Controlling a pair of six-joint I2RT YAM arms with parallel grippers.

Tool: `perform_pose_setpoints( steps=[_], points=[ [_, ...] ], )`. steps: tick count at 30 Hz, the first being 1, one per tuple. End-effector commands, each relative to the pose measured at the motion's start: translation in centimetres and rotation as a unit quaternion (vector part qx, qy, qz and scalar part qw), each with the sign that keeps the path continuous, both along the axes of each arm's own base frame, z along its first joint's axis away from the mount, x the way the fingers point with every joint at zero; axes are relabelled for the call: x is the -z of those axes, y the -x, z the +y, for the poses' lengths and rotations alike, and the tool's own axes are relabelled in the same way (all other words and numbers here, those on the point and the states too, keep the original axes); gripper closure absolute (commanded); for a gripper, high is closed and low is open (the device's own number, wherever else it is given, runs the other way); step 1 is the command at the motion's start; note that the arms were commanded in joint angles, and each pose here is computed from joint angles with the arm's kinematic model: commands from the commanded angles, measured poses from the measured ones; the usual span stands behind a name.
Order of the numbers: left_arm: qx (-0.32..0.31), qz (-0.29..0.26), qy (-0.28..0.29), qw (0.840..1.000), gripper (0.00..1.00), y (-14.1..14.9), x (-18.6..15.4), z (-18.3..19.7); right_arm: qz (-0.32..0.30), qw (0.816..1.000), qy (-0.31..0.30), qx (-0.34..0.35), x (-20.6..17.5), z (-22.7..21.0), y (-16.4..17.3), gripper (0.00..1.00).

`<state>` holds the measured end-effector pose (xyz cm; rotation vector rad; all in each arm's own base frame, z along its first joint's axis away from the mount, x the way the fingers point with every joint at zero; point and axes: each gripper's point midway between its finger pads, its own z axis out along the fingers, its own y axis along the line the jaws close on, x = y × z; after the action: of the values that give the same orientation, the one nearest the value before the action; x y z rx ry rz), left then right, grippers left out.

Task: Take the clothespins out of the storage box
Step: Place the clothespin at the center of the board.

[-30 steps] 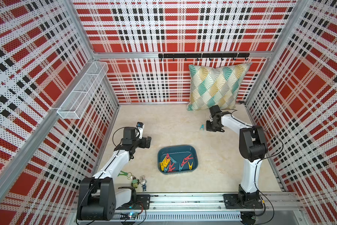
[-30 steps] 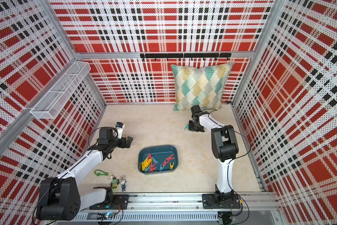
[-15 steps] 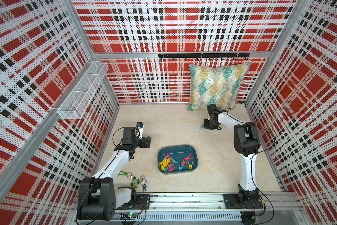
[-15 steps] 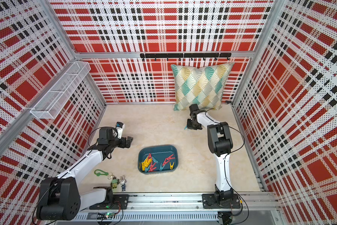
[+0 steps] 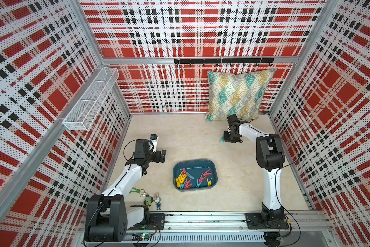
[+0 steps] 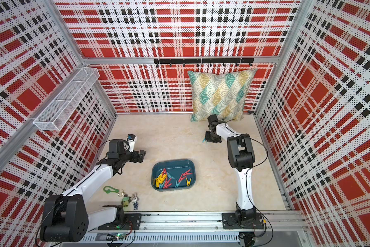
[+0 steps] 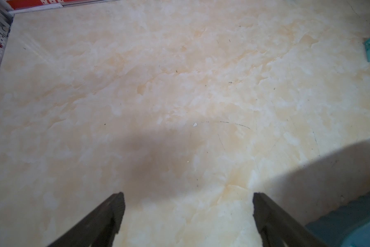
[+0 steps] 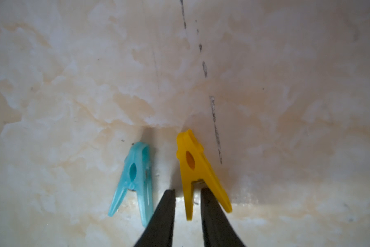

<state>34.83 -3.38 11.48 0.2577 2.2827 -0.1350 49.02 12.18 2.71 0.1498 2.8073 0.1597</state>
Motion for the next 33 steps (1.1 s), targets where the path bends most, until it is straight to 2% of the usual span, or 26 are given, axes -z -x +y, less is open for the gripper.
perform_pose_setpoints(
  steps=[1, 9, 17, 25, 28, 33],
  points=[
    [-0.001, -0.011, 0.002, 1.000, 0.01, -0.3, -0.9, 0.1, -0.014, 1.000, 0.001, 0.005, -2.6, -0.5, 0.0, 0.70],
    [-0.001, -0.010, 0.002, 1.000, 0.01, -0.3, -0.8, 0.2, -0.042, 0.999, -0.022, 0.003, -6.4, -0.2, 0.9, 0.69],
    [0.001, -0.010, 0.002, 1.000, 0.01, -0.2, -0.8, 0.1, -0.072, 0.996, -0.050, -0.029, -10.7, 1.7, 3.6, 0.69],
    [-0.001, -0.009, 0.001, 1.000, 0.01, -0.3, -0.7, 0.3, -0.113, 0.976, -0.069, -0.171, -15.3, 9.1, 10.5, 0.69],
    [-0.001, -0.008, 0.001, 1.000, 0.01, -0.3, -0.6, 0.3, -0.108, 0.962, -0.083, -0.237, -15.2, 12.4, 13.7, 0.69],
    [0.001, -0.007, 0.001, 1.000, 0.01, -0.2, -0.5, 0.1, -0.075, 0.938, -0.079, -0.329, -13.1, 17.4, 18.6, 0.69]
  ],
)
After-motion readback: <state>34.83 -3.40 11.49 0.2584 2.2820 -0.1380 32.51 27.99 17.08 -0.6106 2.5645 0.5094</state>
